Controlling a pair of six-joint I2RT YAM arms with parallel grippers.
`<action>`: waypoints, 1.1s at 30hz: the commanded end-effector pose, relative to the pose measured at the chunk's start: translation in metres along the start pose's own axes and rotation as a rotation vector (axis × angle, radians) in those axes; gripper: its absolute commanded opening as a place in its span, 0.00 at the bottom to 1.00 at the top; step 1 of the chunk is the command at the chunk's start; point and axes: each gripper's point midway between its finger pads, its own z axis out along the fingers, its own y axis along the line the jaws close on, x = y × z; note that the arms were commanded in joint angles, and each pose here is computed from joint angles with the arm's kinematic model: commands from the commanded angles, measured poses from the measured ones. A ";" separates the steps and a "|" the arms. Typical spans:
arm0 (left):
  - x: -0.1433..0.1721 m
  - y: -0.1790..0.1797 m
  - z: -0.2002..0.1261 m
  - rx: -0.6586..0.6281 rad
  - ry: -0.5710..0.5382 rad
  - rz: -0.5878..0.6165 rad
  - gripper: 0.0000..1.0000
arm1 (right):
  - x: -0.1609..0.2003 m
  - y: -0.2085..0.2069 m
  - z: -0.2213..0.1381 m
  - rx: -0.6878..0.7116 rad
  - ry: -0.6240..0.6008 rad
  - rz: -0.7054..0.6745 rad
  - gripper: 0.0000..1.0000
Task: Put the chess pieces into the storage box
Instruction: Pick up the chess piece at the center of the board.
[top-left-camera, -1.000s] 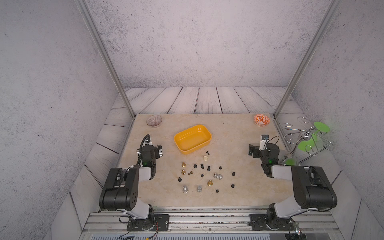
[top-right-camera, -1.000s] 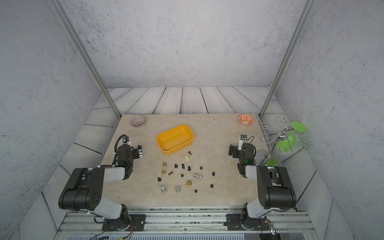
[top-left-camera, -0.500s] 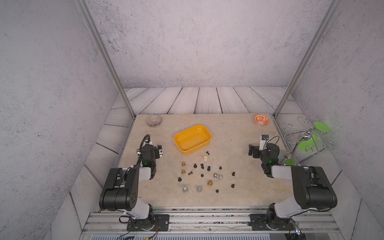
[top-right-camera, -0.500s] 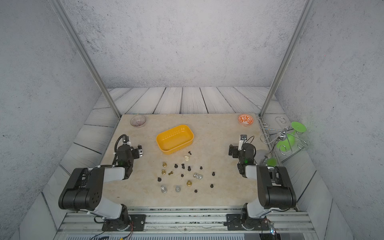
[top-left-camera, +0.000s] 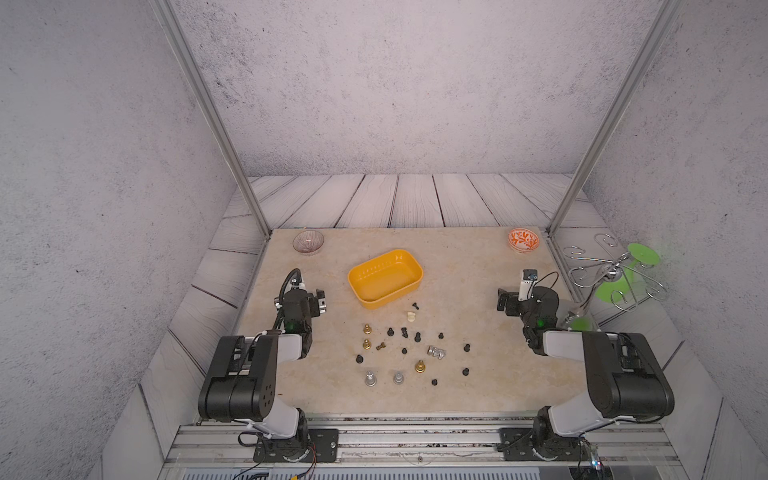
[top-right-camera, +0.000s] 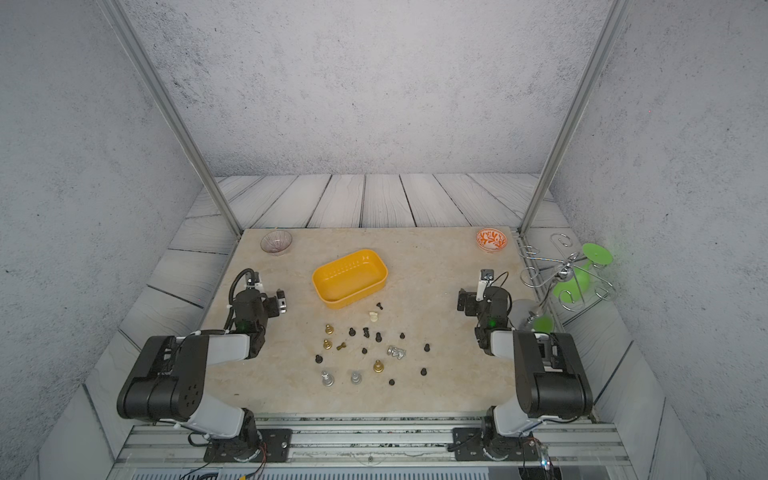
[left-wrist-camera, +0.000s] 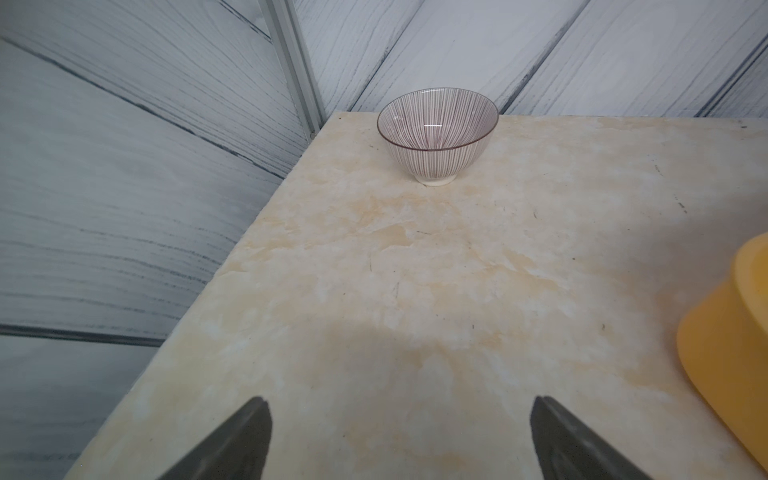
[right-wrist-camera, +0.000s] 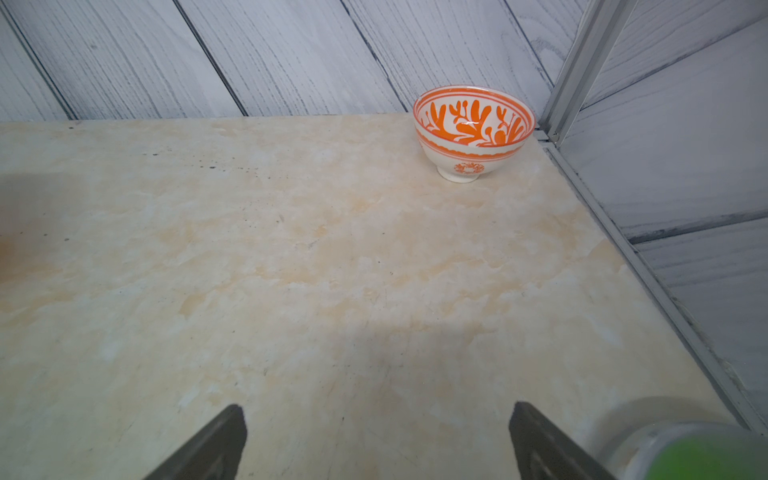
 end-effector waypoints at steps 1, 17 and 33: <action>-0.021 -0.001 0.000 0.012 -0.048 -0.001 0.99 | -0.003 0.000 0.001 0.007 0.016 -0.001 0.99; -0.043 -0.057 -0.084 0.249 0.324 -0.069 0.84 | -0.070 0.083 -0.062 -0.198 0.218 -0.095 0.99; 0.025 -0.145 -0.123 0.423 0.546 0.147 0.63 | 0.003 0.159 -0.118 -0.384 0.379 -0.174 0.99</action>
